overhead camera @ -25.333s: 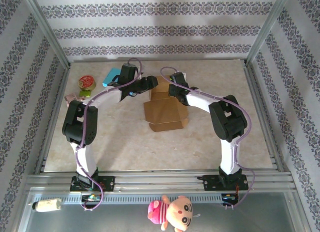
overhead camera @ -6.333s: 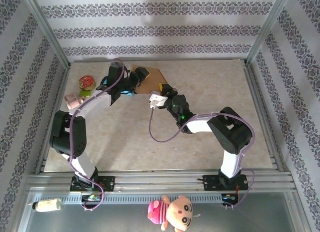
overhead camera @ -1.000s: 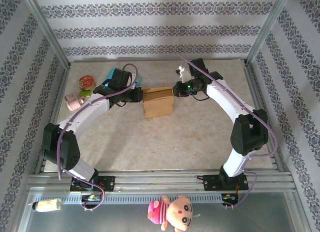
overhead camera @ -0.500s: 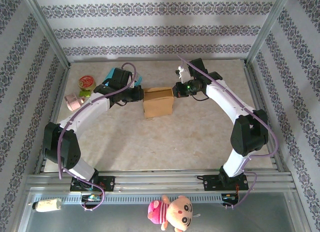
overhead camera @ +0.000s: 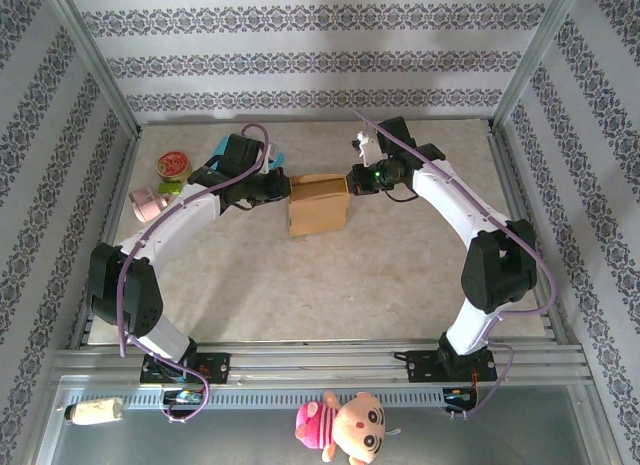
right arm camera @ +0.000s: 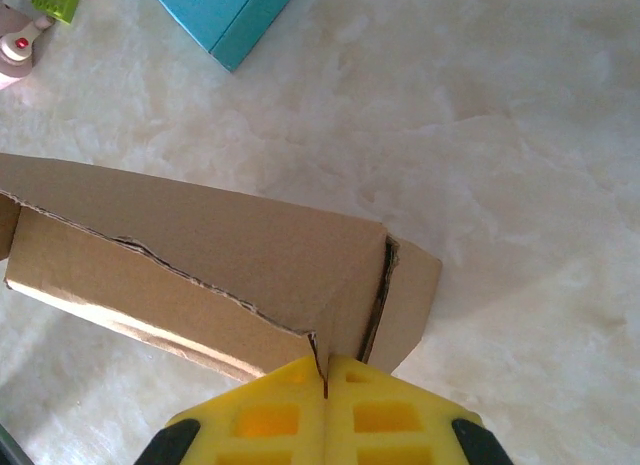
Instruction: Fold the paper box
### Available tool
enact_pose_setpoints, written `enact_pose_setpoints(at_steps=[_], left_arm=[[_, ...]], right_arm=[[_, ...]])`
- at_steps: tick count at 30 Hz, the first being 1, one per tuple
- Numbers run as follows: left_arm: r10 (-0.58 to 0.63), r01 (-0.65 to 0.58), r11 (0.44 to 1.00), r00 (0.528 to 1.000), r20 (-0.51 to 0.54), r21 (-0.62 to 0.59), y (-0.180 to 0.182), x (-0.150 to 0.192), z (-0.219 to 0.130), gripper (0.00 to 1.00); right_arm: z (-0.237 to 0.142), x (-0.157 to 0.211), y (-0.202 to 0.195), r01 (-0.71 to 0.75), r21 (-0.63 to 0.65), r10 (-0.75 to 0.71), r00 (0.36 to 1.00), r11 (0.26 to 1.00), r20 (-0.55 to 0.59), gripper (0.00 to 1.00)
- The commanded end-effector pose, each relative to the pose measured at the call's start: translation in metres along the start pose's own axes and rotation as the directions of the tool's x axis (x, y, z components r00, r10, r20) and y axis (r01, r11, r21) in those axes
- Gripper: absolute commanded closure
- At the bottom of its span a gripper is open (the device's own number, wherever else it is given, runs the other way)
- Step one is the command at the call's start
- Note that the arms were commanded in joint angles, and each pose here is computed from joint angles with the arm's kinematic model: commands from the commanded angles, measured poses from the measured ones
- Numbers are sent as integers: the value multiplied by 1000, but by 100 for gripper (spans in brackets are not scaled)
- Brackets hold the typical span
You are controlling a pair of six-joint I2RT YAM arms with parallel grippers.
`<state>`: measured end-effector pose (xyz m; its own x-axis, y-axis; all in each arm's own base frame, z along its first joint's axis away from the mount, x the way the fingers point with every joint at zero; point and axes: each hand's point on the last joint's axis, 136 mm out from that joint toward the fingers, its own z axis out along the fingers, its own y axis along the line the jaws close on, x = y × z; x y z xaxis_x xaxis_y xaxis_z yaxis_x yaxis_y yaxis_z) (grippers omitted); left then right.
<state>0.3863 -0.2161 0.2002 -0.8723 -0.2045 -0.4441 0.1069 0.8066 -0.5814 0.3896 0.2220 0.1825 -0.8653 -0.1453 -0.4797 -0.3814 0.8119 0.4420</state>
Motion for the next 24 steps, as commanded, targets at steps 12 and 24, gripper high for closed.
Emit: enact_pose_setpoints(at_steps=[12, 24], left_arm=[[-54, 56, 990, 998, -17, 127, -14, 23, 3, 93], [-76, 79, 996, 993, -94, 30, 17, 53, 14, 92]], right_arm=[[18, 35, 10, -26, -39, 20, 992, 999, -127, 98], [20, 35, 11, -37, -46, 30, 991, 998, -131, 98]])
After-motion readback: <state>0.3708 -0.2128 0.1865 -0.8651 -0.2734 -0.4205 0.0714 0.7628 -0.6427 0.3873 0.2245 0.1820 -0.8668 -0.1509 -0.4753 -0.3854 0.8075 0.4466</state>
